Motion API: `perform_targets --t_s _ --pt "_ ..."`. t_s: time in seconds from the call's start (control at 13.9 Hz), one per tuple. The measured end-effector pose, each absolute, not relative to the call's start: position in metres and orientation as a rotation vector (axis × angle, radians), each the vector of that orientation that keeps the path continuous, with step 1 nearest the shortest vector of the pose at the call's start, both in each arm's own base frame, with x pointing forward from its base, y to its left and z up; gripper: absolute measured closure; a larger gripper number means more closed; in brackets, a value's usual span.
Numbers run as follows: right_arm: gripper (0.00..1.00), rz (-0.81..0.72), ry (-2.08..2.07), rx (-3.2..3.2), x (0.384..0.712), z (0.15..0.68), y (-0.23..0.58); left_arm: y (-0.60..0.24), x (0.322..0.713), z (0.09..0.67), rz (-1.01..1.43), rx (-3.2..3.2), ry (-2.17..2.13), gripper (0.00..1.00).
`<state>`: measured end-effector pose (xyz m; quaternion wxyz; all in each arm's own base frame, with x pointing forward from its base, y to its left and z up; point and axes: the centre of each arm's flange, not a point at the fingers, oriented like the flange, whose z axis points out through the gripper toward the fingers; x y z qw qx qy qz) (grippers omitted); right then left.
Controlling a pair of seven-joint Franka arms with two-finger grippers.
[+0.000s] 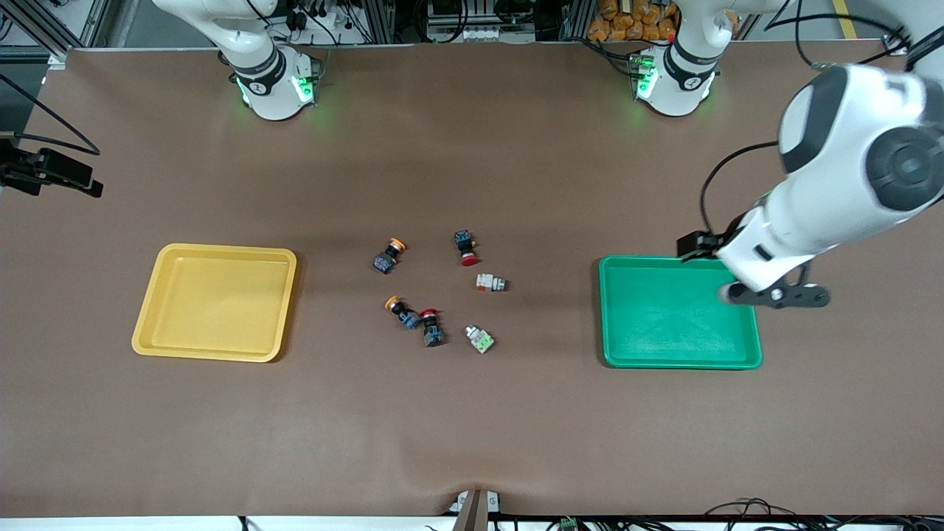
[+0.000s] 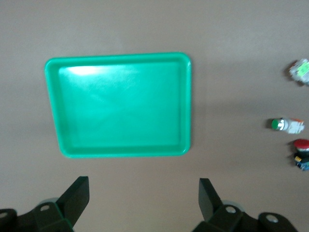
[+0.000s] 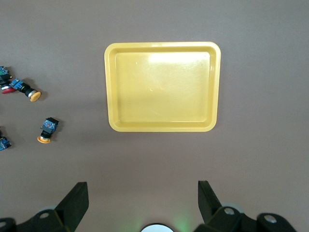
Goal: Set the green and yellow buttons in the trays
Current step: 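Reach the left gripper to the white button while the right gripper rises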
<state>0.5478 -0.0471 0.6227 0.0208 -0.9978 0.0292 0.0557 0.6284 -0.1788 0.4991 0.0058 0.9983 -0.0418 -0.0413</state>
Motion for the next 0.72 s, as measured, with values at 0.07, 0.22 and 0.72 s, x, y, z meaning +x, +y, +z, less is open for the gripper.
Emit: perform_targets --t_s 0.07,0.22,0.72 --pt "0.0 0.175 0.085 -3.094 0.548 0.622 -0.045 -0.193 0.633 0.492 -0.084 3.113 -0.152 0.0" --pt "0.0 0.178 0.075 -3.093 0.549 0.621 -0.042 -0.236 0.634 0.471 -0.031 3.099 -0.156 0.0" --pt "0.0 0.246 0.034 -3.072 0.56 0.599 -0.027 -0.346 0.629 0.381 0.084 3.04 -0.146 0.0"
